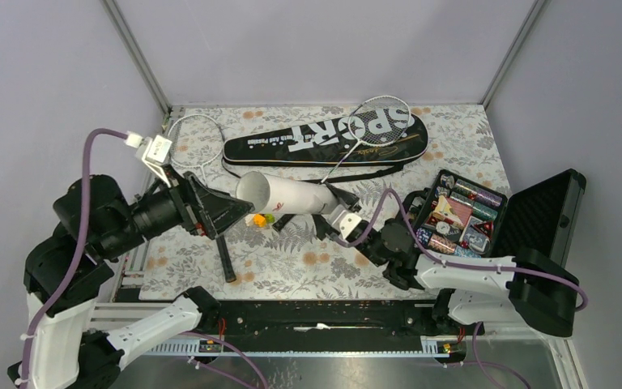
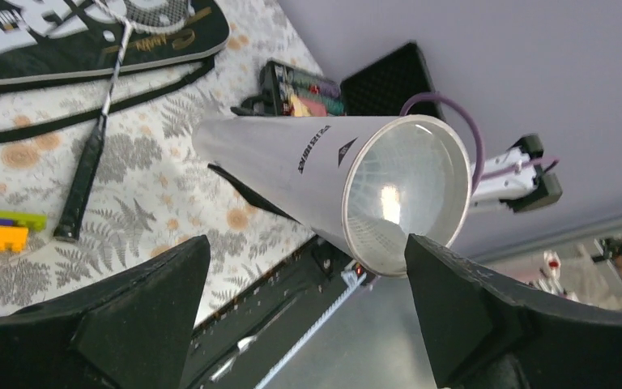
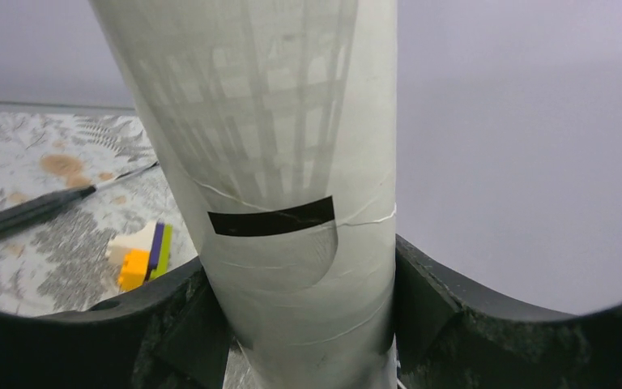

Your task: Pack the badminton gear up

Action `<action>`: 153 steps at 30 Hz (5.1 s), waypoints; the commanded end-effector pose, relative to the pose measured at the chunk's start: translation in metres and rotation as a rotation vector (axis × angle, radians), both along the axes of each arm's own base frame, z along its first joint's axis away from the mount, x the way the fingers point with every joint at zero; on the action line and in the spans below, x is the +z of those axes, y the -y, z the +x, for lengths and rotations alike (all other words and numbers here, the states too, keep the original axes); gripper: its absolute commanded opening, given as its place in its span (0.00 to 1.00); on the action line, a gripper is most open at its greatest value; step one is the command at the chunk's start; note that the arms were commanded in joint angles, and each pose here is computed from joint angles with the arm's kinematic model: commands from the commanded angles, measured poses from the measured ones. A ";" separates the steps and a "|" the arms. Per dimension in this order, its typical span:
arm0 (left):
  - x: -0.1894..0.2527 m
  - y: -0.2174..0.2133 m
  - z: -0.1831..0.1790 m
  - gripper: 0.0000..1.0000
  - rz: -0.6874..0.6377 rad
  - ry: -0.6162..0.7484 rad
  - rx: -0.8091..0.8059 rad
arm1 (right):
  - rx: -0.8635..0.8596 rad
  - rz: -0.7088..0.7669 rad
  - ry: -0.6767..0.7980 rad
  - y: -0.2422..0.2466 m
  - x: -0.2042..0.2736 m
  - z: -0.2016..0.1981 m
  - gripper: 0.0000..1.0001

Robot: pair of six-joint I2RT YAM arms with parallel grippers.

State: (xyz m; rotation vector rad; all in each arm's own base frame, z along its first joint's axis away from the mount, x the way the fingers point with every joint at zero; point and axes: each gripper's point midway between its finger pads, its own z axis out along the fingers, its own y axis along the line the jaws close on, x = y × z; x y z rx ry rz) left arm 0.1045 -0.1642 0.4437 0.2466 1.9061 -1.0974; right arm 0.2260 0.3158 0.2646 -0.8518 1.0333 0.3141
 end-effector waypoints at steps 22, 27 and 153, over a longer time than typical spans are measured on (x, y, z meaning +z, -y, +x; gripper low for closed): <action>-0.065 -0.063 0.092 0.99 0.122 0.193 0.563 | -0.439 0.380 -0.135 0.057 0.011 0.089 0.63; -0.115 -0.052 0.108 0.99 0.302 0.118 0.526 | -0.510 0.338 -0.372 0.057 -0.023 0.096 0.61; -0.288 0.084 0.138 0.00 0.424 -0.322 -0.100 | -0.400 0.930 -1.222 0.054 -0.082 0.087 0.79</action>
